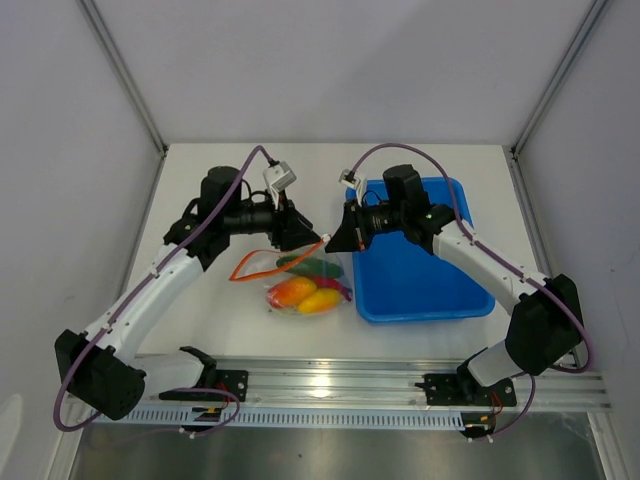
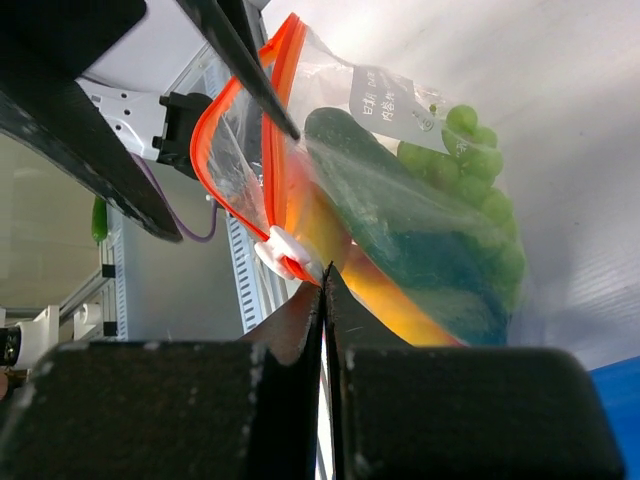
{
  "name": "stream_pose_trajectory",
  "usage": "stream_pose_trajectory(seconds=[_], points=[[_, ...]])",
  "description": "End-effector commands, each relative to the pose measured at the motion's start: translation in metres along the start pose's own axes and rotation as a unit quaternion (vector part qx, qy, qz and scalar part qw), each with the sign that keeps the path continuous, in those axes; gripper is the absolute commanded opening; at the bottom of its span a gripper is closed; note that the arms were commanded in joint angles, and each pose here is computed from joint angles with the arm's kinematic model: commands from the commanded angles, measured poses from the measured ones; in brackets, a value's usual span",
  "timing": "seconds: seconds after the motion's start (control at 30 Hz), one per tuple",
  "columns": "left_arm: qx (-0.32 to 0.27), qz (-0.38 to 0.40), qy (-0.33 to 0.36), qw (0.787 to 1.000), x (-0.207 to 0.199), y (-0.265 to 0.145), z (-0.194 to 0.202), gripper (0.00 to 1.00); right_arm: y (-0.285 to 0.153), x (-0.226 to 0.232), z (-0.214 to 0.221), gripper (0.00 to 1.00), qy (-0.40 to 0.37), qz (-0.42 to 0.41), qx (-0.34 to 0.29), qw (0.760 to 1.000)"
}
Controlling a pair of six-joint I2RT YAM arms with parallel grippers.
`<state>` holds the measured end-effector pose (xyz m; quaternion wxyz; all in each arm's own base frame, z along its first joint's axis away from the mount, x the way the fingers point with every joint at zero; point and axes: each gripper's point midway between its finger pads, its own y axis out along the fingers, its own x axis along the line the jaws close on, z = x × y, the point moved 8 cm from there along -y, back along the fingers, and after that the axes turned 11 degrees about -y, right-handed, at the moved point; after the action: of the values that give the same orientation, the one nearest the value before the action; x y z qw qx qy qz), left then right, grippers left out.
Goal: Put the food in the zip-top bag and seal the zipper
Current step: Zip the zipper food storage bag at the center of the board.
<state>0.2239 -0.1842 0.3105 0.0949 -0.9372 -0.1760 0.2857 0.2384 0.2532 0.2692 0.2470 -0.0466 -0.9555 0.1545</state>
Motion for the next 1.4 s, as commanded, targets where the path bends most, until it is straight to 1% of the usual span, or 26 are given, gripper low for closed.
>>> stream_pose_trajectory(seconds=[0.0, 0.1, 0.27, 0.47, 0.67, 0.93, 1.23, 1.3, 1.37], points=[[-0.024, 0.067, 0.04, 0.997, -0.009, 0.003, -0.004, 0.5, -0.003, 0.007, -0.016, 0.0, -0.027, -0.018, -0.016, 0.999], [-0.024, 0.074, 0.038, 0.996, -0.011, 0.002, -0.002, 0.5, -0.003, 0.007, -0.016, 0.0, -0.025, -0.016, -0.017, 0.999], [-0.022, 0.064, 0.036, 0.997, -0.01, 0.006, -0.003, 0.54, -0.004, 0.008, -0.015, 0.0, -0.023, -0.015, -0.017, 0.999], [-0.009, 0.047, 0.024, 0.999, -0.007, 0.016, -0.001, 0.52, -0.005, 0.007, -0.016, 0.0, -0.026, -0.011, -0.017, 0.999], [-0.005, 0.041, 0.017, 0.999, -0.002, 0.021, 0.001, 0.43, -0.005, 0.008, -0.016, 0.0, -0.028, -0.012, -0.018, 0.999], [-0.003, 0.045, 0.009, 0.999, -0.001, 0.025, -0.003, 0.37, -0.005, 0.006, -0.013, 0.0, -0.026, -0.012, -0.014, 0.999], [0.006, 0.053, 0.005, 0.999, -0.001, 0.029, 0.001, 0.27, -0.005, 0.007, -0.013, 0.0, -0.027, -0.012, -0.014, 0.999], [0.008, 0.053, 0.004, 0.999, -0.001, 0.029, 0.002, 0.24, -0.005, 0.007, -0.013, 0.0, -0.028, -0.014, -0.013, 0.999], [0.009, 0.054, 0.004, 0.998, -0.002, 0.029, 0.002, 0.19, -0.004, 0.007, -0.012, 0.0, -0.027, -0.015, -0.013, 0.999]])
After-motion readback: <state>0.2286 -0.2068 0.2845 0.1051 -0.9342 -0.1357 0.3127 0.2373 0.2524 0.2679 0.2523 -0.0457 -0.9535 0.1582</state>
